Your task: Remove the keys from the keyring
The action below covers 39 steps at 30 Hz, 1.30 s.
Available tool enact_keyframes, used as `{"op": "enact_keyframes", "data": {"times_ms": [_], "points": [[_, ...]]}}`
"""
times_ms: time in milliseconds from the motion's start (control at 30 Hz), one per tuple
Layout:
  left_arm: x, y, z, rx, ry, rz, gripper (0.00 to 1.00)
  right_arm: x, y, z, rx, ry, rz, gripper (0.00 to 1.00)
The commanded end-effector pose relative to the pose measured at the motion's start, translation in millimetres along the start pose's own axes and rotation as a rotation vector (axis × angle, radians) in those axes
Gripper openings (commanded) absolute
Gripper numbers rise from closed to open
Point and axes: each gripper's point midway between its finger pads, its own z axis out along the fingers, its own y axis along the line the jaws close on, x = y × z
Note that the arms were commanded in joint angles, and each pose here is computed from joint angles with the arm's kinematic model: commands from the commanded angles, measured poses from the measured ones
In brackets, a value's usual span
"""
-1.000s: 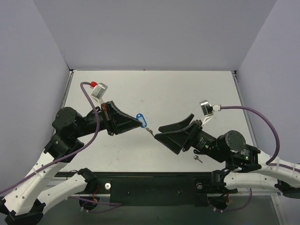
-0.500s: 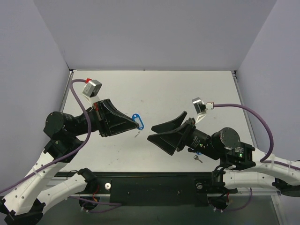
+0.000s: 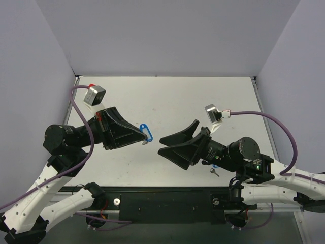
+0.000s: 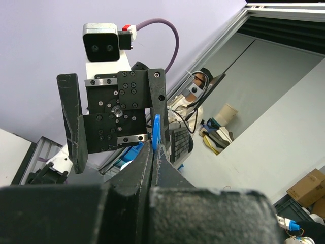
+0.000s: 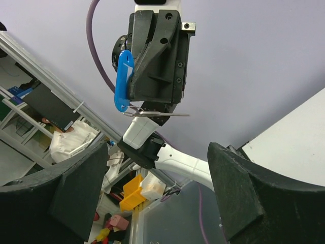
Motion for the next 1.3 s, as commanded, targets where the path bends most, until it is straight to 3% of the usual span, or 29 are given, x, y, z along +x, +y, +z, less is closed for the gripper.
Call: {"op": "enact_keyframes", "data": {"times_ms": [0,400,1067,1267], "points": [[-2,-19,-1,0.071,-0.008,0.034,0.00,-31,40,-1,-0.134,-0.082,0.010,0.72],[-1,-28,2,0.120,-0.012,0.021,0.00,-37,54,5,-0.182,-0.080,-0.031,0.55],[0,-38,8,0.165,-0.020,0.004,0.00,-31,63,19,-0.216,-0.048,-0.038,0.52],[1,-39,11,0.172,-0.025,-0.003,0.00,-28,67,21,-0.242,-0.036,-0.027,0.47]]}}
